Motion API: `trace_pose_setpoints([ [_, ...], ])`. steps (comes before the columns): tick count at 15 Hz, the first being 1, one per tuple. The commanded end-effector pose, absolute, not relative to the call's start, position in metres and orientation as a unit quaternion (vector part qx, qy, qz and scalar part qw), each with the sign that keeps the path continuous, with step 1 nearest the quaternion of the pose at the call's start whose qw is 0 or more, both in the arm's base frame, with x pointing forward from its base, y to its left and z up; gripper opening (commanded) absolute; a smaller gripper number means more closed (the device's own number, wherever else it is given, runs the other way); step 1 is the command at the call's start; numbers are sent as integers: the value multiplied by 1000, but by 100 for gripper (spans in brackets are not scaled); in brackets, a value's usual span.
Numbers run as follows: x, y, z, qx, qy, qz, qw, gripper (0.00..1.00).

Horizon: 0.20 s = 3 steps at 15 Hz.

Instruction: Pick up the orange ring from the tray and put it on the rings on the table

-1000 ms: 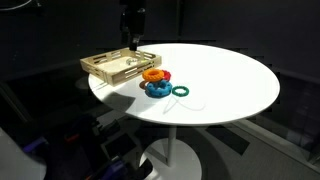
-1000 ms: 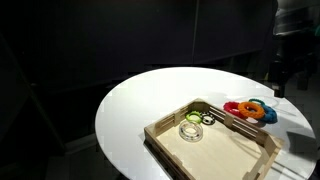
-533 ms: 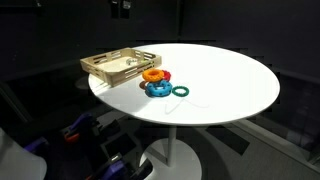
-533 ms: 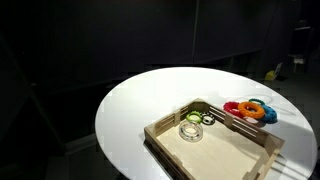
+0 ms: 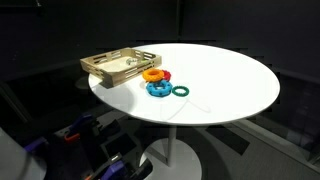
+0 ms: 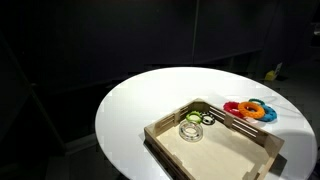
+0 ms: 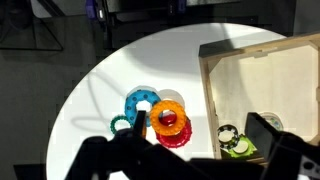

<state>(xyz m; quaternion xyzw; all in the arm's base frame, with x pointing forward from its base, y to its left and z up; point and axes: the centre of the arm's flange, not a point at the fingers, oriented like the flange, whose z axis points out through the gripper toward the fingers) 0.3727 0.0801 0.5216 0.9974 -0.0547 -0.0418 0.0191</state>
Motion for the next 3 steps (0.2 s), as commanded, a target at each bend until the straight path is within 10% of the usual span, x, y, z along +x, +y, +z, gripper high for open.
trace_pose_setpoints([
  [1,372,80,523,998,-54,-40,18,100],
  [3,372,80,523,998,-54,-41,17,100],
])
